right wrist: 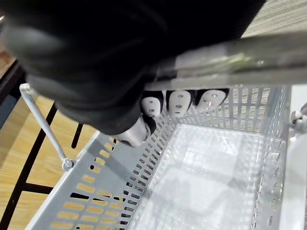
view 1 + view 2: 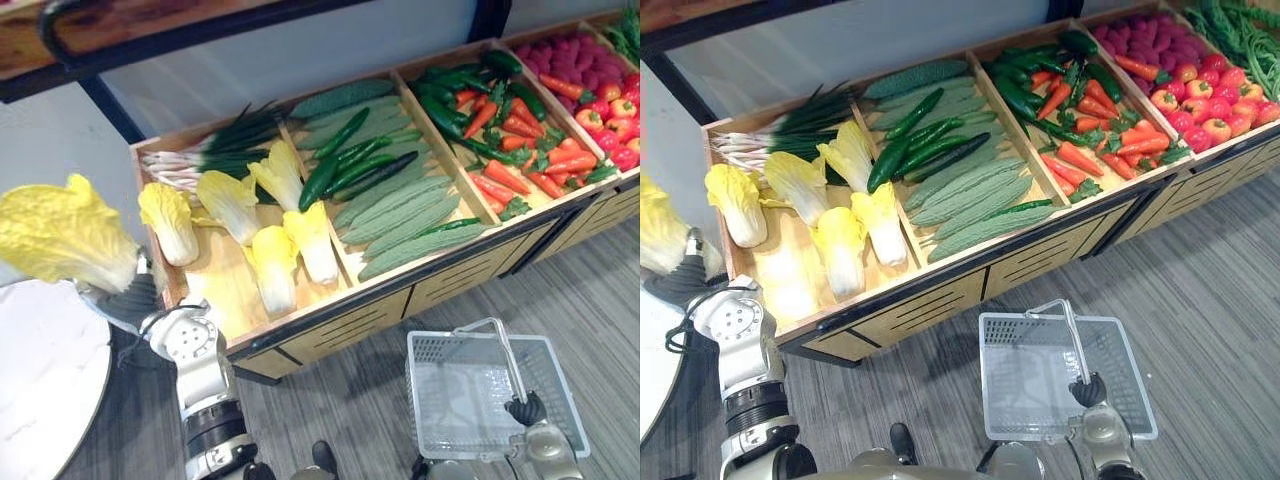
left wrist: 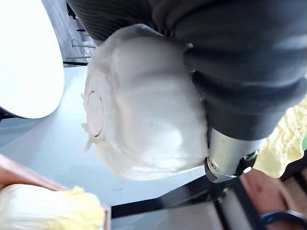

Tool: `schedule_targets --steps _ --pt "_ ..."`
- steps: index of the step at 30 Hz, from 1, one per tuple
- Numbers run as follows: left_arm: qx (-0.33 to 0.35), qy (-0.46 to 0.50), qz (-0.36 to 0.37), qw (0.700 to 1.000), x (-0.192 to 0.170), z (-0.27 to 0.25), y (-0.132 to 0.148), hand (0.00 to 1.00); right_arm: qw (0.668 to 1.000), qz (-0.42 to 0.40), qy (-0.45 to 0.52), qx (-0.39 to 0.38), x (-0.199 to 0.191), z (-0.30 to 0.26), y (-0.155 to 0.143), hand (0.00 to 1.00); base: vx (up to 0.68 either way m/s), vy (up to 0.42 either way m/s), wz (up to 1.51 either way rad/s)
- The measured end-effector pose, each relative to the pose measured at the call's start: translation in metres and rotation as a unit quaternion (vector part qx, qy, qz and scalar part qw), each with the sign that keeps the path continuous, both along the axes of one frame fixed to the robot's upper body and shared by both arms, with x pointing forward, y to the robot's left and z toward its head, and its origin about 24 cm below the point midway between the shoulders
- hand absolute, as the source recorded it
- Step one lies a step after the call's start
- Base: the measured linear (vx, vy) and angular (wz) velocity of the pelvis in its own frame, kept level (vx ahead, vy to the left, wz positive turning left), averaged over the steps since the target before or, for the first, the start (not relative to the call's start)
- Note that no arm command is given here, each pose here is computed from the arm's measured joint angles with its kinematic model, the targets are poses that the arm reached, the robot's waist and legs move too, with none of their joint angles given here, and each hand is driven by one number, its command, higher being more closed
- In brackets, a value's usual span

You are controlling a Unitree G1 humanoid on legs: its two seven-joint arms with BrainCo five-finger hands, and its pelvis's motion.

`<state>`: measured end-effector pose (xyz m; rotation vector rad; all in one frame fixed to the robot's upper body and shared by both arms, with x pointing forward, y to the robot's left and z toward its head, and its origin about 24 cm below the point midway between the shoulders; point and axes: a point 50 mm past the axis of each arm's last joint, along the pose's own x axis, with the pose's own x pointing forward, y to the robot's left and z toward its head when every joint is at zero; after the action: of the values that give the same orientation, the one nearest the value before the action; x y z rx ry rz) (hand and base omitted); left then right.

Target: Pick vegetable in the basket

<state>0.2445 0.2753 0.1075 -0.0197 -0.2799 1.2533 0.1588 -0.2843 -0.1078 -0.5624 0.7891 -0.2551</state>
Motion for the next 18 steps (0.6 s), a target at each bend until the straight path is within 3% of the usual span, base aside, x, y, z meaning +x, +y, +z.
schedule_targets --steps 3,8,11,18 --pt "0.05 -0.025 -0.024 0.998 0.002 0.02 -0.012 1.0 1.0 0.0 0.001 -0.001 -0.001 0.0 0.0 1.0 -0.01 -0.005 -0.02" --pt "0.169 -0.056 -0.169 0.969 0.006 0.045 -0.05 1.0 0.998 0.041 -0.025 -0.038 0.021 0.019 -0.011 1.0 0.0 0.003 -0.5" --pt "0.223 -0.072 -0.272 0.933 0.004 0.051 -0.079 1.0 0.992 0.087 -0.047 -0.083 0.041 0.043 -0.026 1.0 0.03 0.016 -0.89" --pt "0.303 -0.065 -0.451 0.837 0.004 0.049 -0.111 1.0 0.963 0.218 -0.077 -0.139 0.082 0.087 -0.028 1.0 0.03 -0.001 -0.87"
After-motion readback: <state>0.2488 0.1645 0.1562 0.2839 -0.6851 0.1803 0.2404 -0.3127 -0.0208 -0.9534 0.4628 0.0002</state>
